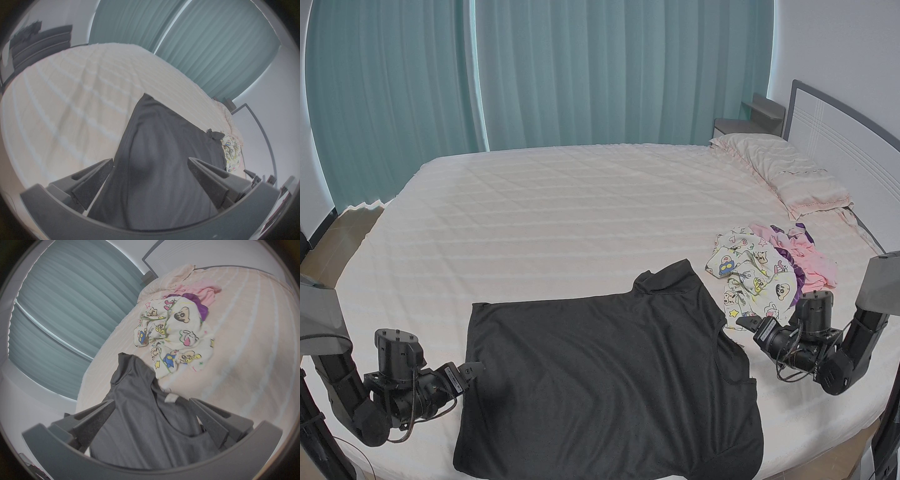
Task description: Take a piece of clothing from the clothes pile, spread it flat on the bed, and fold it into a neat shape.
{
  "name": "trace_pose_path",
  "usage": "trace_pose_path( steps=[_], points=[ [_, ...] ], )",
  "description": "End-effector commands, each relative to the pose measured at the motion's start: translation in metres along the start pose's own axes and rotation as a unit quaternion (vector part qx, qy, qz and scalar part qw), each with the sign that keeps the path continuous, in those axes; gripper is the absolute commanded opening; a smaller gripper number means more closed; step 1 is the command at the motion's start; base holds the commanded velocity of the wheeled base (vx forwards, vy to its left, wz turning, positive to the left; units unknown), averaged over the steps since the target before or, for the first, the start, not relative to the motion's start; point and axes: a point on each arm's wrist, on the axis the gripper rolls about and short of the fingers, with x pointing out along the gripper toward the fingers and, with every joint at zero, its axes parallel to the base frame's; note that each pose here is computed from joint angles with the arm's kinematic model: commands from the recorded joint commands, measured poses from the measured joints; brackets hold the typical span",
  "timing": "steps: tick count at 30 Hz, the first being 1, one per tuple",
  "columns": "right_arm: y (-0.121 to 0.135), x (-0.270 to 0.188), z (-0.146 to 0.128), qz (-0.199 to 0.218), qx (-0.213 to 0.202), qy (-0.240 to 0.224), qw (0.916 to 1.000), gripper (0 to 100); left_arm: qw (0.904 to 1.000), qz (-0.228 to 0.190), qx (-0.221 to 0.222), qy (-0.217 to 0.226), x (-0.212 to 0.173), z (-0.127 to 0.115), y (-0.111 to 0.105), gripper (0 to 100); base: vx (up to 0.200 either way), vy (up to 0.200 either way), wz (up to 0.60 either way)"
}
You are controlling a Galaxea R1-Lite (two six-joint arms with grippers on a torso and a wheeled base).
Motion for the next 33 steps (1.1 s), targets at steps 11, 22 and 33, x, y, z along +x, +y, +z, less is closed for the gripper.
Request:
trace_pose_path(
  steps=[11, 22, 33],
  points=[
    [-0.012, -0.041, -0.021, 0.049, 0.025, 0.029, 0.9981, 100, 0.9961, 0.038, -0.040, 0.068, -0.009, -0.033, 0.012, 100, -0.200, 0.000, 0.00],
    [-0.013, -0.041, -0.022, 0.050, 0.024, 0.028, 0.9981, 100, 0.9924, 0.062, -0.041, 0.099, 0.000, -0.044, 0.017, 100, -0.091, 0.000, 0.00],
    [-0.010, -0.044, -0.025, 0.052, 0.018, 0.030, 0.9980, 100, 0.9895, 0.085, -0.038, 0.110, 0.017, -0.055, 0.026, 100, 0.000, 0.000, 0.00]
  ],
)
